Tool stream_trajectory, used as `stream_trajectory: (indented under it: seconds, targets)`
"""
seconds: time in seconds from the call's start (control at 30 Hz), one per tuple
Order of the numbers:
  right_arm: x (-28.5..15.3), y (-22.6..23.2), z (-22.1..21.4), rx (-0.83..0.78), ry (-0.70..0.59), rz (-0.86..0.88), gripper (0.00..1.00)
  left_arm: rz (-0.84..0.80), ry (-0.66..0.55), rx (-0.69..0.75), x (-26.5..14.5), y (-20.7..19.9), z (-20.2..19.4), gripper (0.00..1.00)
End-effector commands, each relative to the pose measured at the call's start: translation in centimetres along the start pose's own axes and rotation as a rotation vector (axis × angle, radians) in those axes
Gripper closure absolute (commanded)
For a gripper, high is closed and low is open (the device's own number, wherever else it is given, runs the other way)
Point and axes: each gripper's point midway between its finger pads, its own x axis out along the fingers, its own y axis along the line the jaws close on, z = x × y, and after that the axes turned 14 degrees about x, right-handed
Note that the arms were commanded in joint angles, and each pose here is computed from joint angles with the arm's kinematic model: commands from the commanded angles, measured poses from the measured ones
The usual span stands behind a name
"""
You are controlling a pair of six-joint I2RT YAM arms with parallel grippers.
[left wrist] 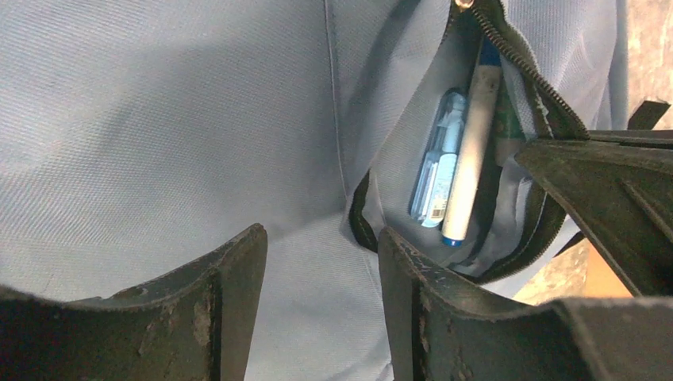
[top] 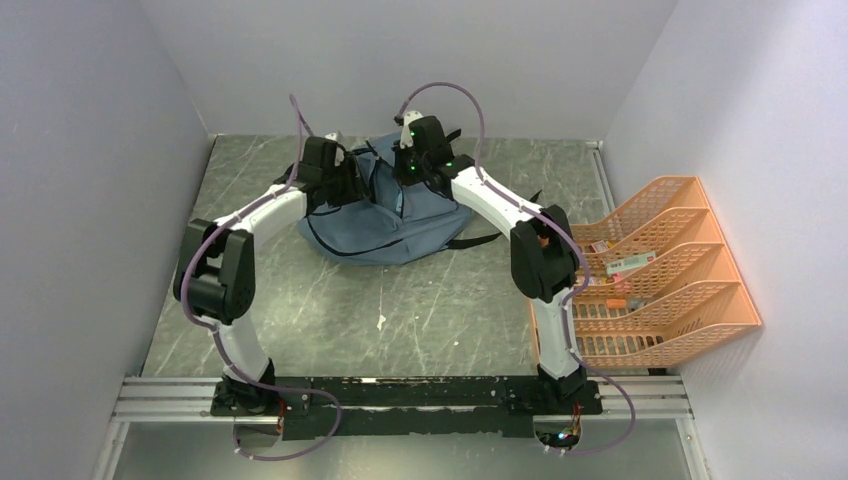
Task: Pack the student bag
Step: Place the stationery in the student bag, then zip the student bag at the center of the board.
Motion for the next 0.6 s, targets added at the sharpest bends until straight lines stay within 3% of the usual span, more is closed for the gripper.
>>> stream_trajectory:
  seconds: [0.0, 0.23, 0.47, 0.57]
  targets:
    - [1.3, 1.3, -1.1, -0.005, 0.039, 0.043, 1.00, -0.053, -0.073, 0.026, 0.4, -1.1, 3.0, 0.42]
    - [2.4, 1.6, -2.2, 0.006, 0.066, 0.064, 1.00, -0.088, -0.065, 0.012, 2.2, -1.7, 3.0, 0.49]
    - [2.4, 2.3, -2.6, -0.002, 0.087, 0.096, 0.94, -0.160, -0.067, -0.001, 2.6, -3.0, 3.4, 0.82]
    - [2.0, 3.0, -2.5, 0.005, 0.085, 0.127, 0.89, -0.174, -0.086, -0.005, 2.2, -3.3, 3.9, 0.85]
